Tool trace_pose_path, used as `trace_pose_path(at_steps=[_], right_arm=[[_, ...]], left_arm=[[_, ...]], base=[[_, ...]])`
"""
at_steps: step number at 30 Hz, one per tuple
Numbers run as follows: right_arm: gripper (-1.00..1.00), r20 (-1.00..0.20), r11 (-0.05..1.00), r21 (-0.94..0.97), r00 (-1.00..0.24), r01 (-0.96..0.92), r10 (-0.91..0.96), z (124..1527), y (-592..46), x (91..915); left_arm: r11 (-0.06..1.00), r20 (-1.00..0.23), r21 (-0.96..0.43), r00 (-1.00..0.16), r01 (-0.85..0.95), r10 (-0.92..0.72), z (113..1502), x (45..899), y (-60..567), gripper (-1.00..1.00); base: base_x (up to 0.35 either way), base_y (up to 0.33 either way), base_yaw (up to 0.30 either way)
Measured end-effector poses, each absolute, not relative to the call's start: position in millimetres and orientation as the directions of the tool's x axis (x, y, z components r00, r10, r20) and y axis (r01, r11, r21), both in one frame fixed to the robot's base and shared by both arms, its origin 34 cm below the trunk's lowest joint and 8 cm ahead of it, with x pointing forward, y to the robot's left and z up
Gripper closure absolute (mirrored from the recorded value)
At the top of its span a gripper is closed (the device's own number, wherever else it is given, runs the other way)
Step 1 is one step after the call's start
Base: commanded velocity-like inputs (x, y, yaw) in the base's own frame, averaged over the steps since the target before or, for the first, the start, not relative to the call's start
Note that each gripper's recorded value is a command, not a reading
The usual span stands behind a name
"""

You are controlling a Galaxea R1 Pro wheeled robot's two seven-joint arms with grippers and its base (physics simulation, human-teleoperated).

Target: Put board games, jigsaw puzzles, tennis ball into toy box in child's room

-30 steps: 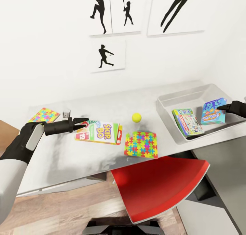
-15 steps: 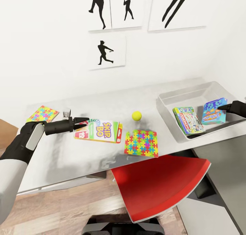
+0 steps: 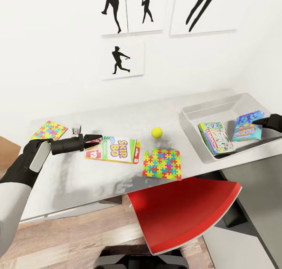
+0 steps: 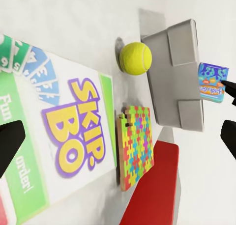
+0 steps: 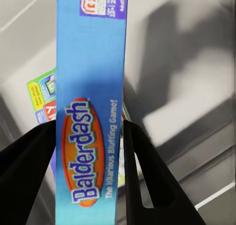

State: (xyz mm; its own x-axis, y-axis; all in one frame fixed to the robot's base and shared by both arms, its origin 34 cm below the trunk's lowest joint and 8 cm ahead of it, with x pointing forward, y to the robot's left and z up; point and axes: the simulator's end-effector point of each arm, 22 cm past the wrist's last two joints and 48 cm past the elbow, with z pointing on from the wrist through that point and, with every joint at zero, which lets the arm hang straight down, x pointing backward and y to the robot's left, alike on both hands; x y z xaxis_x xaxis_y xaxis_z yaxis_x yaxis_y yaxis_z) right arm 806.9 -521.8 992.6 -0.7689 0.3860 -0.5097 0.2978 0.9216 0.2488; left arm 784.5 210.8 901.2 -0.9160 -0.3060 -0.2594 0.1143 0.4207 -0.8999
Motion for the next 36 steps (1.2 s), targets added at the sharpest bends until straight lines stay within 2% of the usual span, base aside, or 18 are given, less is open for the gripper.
trace_pose_path(at_steps=[35,36], right_arm=[[1.0,-0.507,0.912,0.255,-0.759,0.321,0.409,989.9,-528.3,806.9],[-1.0,-0.507,0.912,0.255,-0.759,0.32,0.408,989.9,-528.2,806.9]], left_arm=[[0.419,-0.257,-0.901,-0.916,0.112,-0.307,900.4,783.5,210.2,-1.0],[0.419,-0.257,-0.901,-0.916,0.112,-0.307,900.4,783.5,210.2,-1.0]], base=[[0.0,0.0,0.0],[0.0,0.0,0.0]])
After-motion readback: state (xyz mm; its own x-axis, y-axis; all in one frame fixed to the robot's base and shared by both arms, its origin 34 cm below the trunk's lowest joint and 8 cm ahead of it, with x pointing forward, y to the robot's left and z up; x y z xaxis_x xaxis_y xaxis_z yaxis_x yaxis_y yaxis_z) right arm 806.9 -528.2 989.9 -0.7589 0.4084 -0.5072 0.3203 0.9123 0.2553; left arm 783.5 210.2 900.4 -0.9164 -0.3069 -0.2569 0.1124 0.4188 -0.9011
